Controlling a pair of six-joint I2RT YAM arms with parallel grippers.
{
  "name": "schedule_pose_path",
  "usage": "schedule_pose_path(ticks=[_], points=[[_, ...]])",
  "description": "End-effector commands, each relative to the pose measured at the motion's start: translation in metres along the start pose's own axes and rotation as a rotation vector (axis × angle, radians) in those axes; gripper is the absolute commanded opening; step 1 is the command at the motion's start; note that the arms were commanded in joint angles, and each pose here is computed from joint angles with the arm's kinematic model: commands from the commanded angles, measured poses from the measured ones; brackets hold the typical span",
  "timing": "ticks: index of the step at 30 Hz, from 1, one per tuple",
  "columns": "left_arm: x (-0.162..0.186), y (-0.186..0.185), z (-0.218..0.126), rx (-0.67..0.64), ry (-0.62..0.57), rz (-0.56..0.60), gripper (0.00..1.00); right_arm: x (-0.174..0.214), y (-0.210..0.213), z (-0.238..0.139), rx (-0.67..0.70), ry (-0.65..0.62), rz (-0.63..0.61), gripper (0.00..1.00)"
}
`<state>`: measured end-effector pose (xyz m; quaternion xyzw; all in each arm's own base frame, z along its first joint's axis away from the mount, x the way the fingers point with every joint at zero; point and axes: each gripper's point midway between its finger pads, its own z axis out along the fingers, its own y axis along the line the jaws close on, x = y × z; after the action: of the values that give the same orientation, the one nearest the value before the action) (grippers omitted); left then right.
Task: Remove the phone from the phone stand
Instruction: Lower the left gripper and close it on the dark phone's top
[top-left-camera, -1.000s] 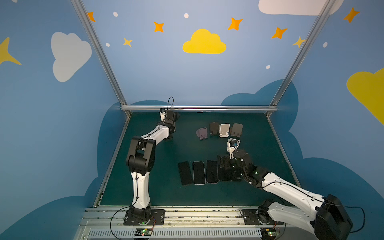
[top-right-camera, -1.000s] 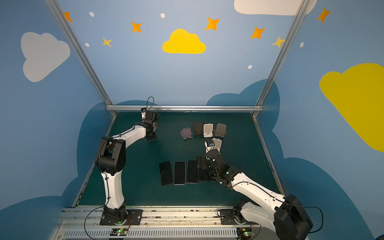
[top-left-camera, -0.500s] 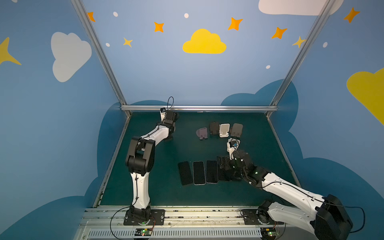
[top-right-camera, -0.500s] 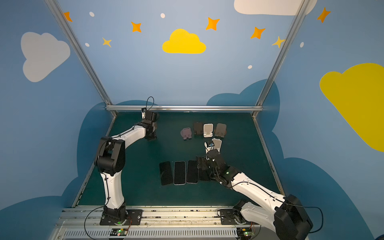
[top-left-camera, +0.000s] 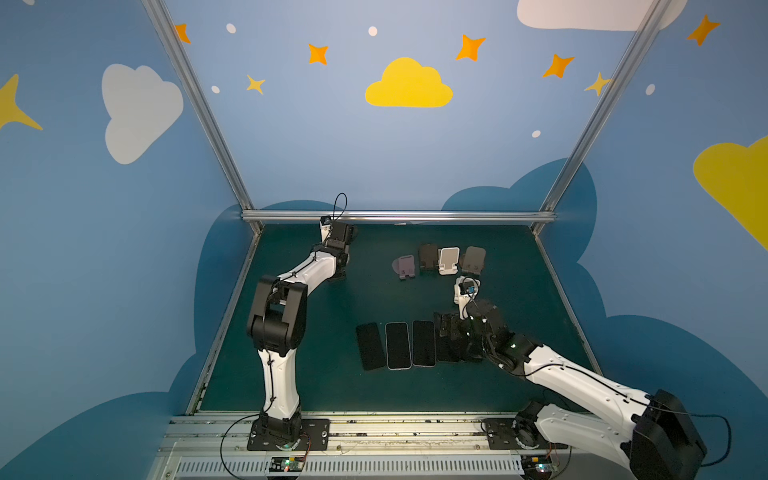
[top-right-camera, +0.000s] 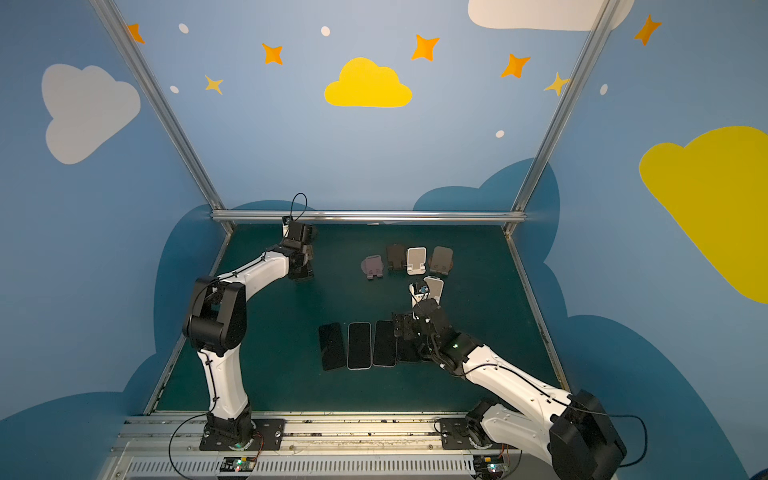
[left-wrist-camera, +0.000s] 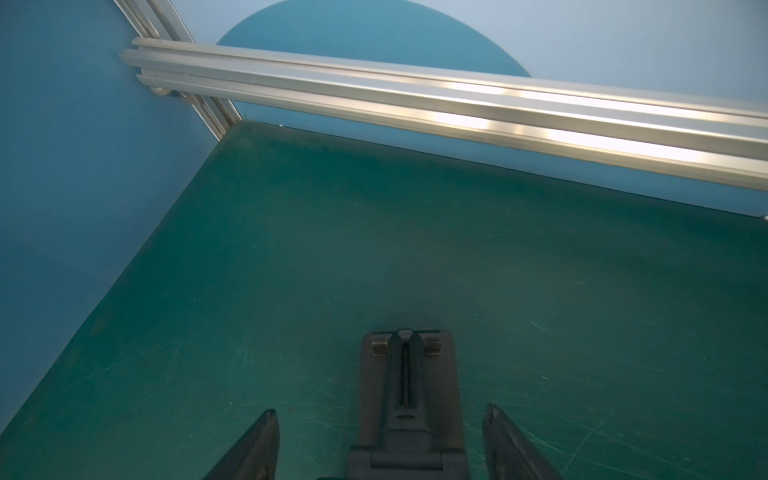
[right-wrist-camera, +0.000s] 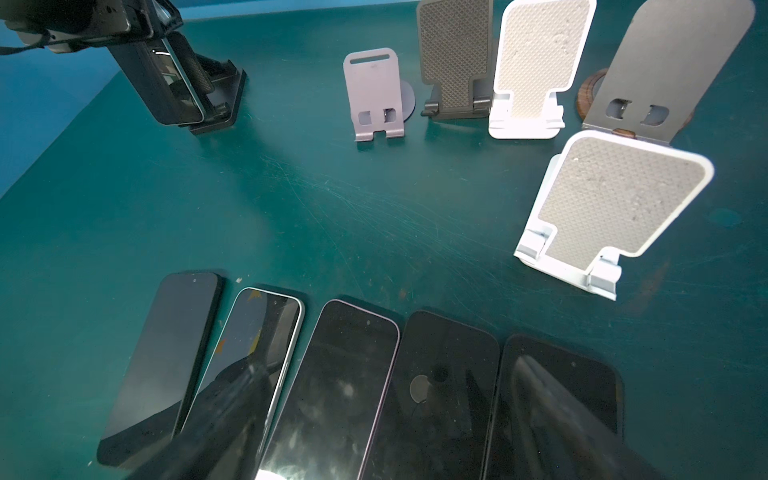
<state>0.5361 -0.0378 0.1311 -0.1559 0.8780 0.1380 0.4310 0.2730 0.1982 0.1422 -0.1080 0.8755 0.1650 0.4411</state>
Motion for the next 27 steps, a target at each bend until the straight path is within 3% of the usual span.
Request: schedule_pose_path(ticks=[1,15,27], points=[[-0.019,0.004,-0.018,0.016,-0.041,-0.01,0.67,-0.013,0.002,-0.005,-0.007,-0.028,0.013,0.91],[-0.021,0.01,-0.037,0.053,-0.029,-0.021,0.65,-0.014,0.005,-0.006,-0.023,-0.03,0.02,0.91],[-0.001,0.02,-0.044,0.046,0.023,-0.01,0.65,-0.012,0.007,-0.005,-0.038,-0.019,0.039,0.91]])
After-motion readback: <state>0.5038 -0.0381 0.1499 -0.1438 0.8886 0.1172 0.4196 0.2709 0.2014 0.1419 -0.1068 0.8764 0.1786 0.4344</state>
